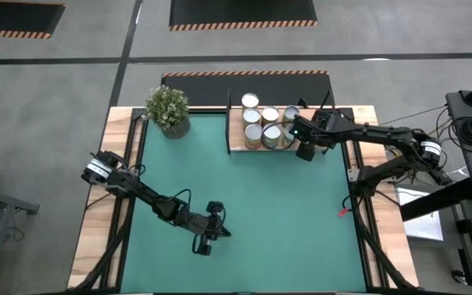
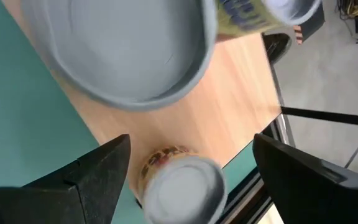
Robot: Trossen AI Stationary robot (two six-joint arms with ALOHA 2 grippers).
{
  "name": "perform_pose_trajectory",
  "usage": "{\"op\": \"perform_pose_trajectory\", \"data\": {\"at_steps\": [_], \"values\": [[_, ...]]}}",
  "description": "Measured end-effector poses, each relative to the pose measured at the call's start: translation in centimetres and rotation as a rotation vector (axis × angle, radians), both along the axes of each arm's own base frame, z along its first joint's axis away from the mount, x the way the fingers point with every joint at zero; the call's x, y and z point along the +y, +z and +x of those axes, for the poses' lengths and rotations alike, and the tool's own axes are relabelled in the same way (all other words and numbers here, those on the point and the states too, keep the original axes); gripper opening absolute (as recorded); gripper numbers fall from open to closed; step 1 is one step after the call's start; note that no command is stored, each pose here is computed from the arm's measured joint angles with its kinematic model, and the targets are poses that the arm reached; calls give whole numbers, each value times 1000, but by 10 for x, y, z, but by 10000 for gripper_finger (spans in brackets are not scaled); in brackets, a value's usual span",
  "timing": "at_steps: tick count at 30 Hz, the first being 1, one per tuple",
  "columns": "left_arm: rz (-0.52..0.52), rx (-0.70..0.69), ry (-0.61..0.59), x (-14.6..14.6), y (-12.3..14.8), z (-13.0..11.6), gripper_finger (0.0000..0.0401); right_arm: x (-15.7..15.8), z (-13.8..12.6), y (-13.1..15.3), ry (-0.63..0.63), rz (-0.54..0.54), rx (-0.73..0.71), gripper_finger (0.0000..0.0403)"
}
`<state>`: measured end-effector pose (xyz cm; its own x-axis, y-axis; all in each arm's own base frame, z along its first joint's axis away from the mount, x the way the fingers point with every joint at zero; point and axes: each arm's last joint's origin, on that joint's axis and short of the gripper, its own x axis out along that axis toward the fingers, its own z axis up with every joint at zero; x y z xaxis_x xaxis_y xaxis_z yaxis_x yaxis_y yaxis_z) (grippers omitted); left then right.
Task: Pick and place cans onto a shelf
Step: Put the orange can on the shelf
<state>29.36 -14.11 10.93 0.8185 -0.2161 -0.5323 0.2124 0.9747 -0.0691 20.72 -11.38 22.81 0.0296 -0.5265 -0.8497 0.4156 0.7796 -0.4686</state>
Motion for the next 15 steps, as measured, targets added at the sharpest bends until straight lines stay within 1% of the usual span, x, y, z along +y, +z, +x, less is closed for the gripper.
{"op": "perform_pose_trajectory", "data": {"at_steps": [4, 7, 10, 15], "values": [[0, 0, 0, 0, 0, 0, 0, -1, 2, 13, -20, 1, -13, 314], [0, 0, 0, 0, 0, 0, 0, 0, -1, 23, -43, 21, 15, 278], [0, 0, 0, 0, 0, 0, 0, 1, -6, 30, -72, 46, 57, 218], [0, -1, 0, 0, 0, 0, 0, 0, -12, 25, -76, 101, 87, 95]]}}
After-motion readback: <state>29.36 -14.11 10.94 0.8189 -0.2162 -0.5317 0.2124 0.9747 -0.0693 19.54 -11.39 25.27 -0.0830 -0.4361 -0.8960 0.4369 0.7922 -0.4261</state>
